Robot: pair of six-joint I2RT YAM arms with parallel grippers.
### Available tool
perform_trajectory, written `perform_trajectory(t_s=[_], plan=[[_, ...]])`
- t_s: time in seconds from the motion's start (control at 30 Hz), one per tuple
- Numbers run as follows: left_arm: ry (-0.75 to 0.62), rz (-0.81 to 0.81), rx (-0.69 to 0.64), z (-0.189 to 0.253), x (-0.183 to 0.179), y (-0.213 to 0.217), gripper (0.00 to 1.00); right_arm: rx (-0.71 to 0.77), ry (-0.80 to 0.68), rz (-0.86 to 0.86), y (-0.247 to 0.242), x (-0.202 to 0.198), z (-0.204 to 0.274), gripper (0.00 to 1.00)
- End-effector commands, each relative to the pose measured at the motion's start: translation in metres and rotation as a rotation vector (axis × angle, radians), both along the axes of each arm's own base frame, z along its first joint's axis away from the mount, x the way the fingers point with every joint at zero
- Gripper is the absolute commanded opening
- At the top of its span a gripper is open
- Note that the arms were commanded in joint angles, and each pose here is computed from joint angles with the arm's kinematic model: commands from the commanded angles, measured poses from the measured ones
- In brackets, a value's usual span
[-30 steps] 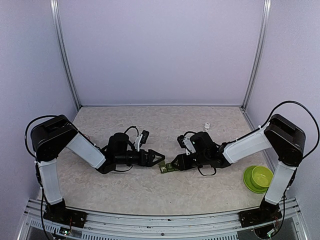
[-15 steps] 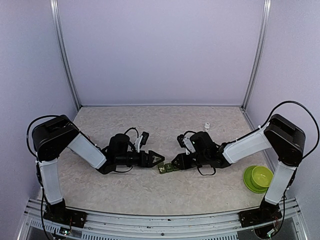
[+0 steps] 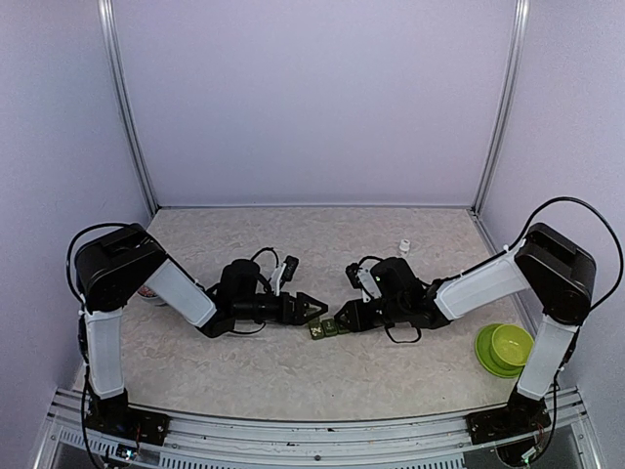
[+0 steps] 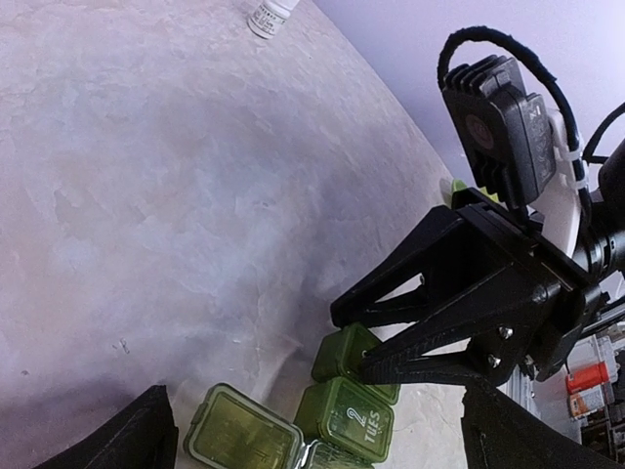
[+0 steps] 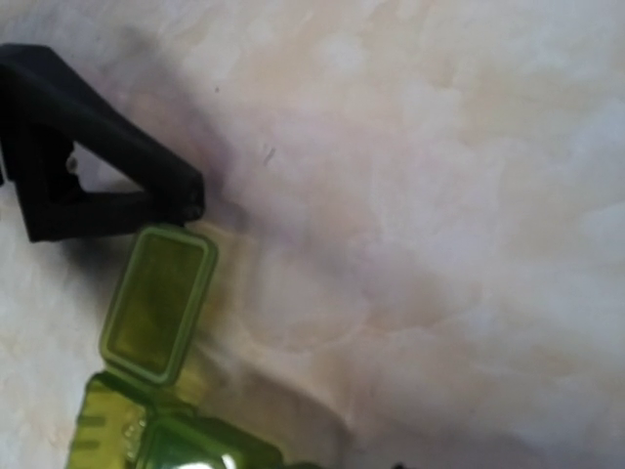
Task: Sort the pills into containers
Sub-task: Close the lid of the pill container.
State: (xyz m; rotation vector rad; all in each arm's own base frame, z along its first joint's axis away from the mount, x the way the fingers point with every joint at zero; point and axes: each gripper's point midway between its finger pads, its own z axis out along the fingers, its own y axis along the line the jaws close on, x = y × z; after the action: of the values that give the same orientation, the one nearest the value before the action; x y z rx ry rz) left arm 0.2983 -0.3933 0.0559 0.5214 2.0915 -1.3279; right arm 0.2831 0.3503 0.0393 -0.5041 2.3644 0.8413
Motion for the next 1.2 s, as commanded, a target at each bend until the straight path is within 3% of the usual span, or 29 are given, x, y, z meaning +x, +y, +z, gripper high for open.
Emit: perform_trajectory(t_s=[0.0, 0.53, 1.17], plan=[[0.053, -0.052, -0.023, -0.009, -0.010, -0.001, 0.99, -0.043, 0.030, 0.004, -0.003, -0.006, -0.015, 0.33], [0.029, -0.143, -0.108, 0.024, -0.028, -0.003, 0.99, -0.055, 0.034, -0.005, -0.005, -0.006, -0.017, 0.33], [-0.016, -0.179, -0.085, 0.044, -0.052, -0.009, 0.99, -0.080, 0.029, -0.007, -0.004, -0.006, -0.018, 0.33]])
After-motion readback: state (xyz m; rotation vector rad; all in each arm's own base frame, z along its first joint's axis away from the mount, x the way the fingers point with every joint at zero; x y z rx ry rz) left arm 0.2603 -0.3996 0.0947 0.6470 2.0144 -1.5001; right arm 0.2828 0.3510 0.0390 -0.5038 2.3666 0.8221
